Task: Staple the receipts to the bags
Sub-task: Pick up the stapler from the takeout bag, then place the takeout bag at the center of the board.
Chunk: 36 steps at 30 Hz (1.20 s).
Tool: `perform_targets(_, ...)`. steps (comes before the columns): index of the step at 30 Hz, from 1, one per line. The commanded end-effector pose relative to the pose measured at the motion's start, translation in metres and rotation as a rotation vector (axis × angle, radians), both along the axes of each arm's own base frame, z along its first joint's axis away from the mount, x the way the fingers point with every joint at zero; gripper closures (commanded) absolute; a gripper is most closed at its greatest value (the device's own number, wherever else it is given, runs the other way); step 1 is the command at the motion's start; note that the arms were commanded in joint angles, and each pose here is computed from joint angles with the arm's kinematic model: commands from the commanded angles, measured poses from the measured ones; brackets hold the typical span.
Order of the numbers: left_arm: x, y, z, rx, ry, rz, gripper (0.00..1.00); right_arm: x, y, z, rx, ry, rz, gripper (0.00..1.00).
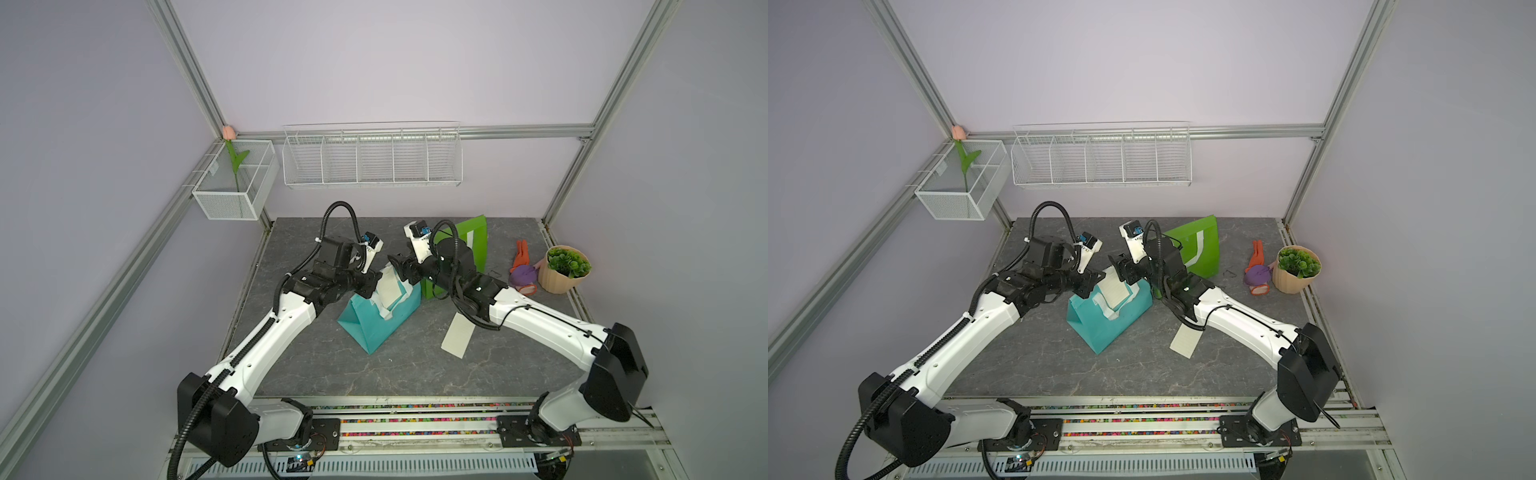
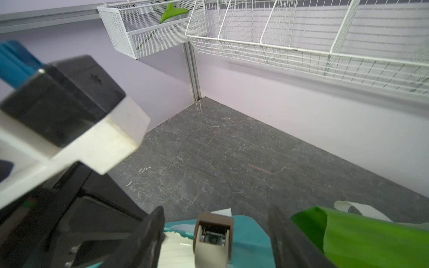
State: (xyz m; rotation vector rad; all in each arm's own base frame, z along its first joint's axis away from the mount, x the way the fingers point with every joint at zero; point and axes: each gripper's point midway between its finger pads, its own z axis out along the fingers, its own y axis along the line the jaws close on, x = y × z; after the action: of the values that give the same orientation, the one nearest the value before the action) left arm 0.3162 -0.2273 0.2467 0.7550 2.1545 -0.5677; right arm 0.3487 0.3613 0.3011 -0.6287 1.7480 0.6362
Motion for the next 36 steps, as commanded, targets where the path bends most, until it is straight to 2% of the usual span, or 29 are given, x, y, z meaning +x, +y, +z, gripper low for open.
perform_targets(1,0.001,-0.003,0.006,0.005,-0.013,-0.014,1.0,-0.007,-0.003,-0.008,0.01,0.027,0.018,0.24)
perform_targets(4,0.002,-0.003,0.007,0.008,-0.016,-0.017,1.0,-0.009,-0.003,-0.016,0.007,0.033,0.024,0.25)
perform_targets(6,0.002,-0.003,0.007,0.005,-0.017,-0.016,1.0,-0.005,-0.001,-0.025,-0.014,0.047,0.012,0.31)
perform_targets(9,0.002,-0.004,0.005,0.004,-0.011,-0.021,1.0,0.001,0.003,-0.033,-0.025,0.05,0.008,0.45)
perform_targets(12,0.003,-0.004,0.001,0.013,-0.003,-0.02,1.0,0.004,0.006,-0.033,-0.016,0.041,0.003,0.53)
perform_targets(15,0.002,-0.004,0.003,0.016,-0.008,-0.028,1.0,0.006,0.007,-0.031,-0.011,0.035,0.003,0.68)
perform_targets(17,0.002,-0.002,0.004,0.023,-0.014,-0.02,1.0,0.006,0.008,-0.028,-0.014,0.029,0.002,0.81)
perform_targets(20,0.002,0.0,0.003,0.03,-0.01,-0.017,1.0,0.01,0.002,-0.02,-0.032,0.006,-0.024,0.89)
perform_targets(26,0.013,0.016,-0.006,0.08,0.009,0.051,1.0,0.008,-0.018,0.031,0.002,-0.115,-0.084,0.93)
perform_targets(31,0.027,0.037,0.002,0.072,0.006,0.125,1.0,0.001,-0.048,0.076,0.023,-0.18,-0.167,0.93)
perform_targets(33,0.035,0.049,0.006,0.073,-0.005,0.168,1.0,-0.001,-0.065,0.081,-0.008,-0.17,-0.228,0.93)
perform_targets(36,0.047,0.066,0.002,0.06,0.035,0.219,1.0,0.001,-0.093,0.068,-0.099,-0.075,-0.323,0.93)
